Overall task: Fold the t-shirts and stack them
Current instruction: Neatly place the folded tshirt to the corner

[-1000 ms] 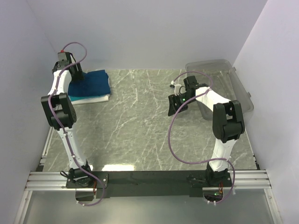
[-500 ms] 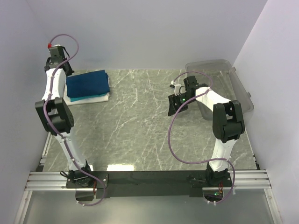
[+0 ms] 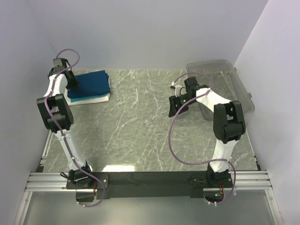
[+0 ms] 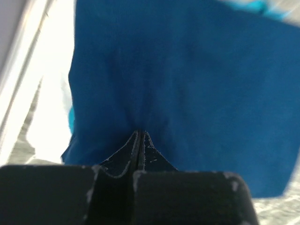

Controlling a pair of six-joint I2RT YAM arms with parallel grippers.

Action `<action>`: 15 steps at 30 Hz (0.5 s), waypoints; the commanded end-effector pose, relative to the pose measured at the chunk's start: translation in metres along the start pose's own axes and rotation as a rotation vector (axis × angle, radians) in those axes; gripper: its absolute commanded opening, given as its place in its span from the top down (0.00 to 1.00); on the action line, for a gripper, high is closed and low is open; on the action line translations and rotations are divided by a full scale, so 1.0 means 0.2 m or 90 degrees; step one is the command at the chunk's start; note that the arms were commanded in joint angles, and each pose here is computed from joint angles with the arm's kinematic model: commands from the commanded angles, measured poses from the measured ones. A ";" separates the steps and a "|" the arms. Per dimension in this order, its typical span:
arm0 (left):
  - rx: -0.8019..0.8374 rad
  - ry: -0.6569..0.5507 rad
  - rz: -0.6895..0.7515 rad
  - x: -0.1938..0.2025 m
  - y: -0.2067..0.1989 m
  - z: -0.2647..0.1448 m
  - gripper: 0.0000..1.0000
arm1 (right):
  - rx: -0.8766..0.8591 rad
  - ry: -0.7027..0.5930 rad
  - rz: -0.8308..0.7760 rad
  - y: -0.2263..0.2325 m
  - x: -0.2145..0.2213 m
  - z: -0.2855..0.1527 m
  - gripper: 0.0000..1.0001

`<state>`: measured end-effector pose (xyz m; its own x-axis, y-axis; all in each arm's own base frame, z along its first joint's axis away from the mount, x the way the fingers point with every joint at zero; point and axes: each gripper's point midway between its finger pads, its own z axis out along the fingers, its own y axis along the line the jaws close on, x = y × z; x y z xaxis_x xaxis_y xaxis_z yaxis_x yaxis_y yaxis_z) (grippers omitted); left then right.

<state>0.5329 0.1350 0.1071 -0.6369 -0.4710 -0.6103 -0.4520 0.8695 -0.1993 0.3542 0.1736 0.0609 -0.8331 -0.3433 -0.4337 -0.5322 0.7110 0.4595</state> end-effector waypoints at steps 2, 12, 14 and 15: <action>-0.021 0.011 -0.007 0.03 0.03 0.04 1.00 | 0.012 -0.030 -0.027 0.02 -0.04 -0.07 0.39; -0.022 -0.097 -0.008 -0.26 -0.01 -0.16 0.61 | 0.032 -0.036 -0.050 0.03 -0.07 -0.15 0.39; 0.009 -0.159 -0.017 -0.41 -0.08 -0.32 0.55 | 0.045 -0.043 -0.067 0.04 -0.08 -0.20 0.39; 0.032 -0.204 -0.024 -0.50 -0.13 -0.49 0.48 | 0.050 -0.050 -0.076 0.05 -0.10 -0.22 0.39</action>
<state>0.5374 0.1441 0.1076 -0.6177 -0.4780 -0.6245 -0.4875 0.8558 -0.1730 0.3491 0.1665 0.0696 -0.8171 -0.3661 -0.4453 -0.5519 0.7198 0.4211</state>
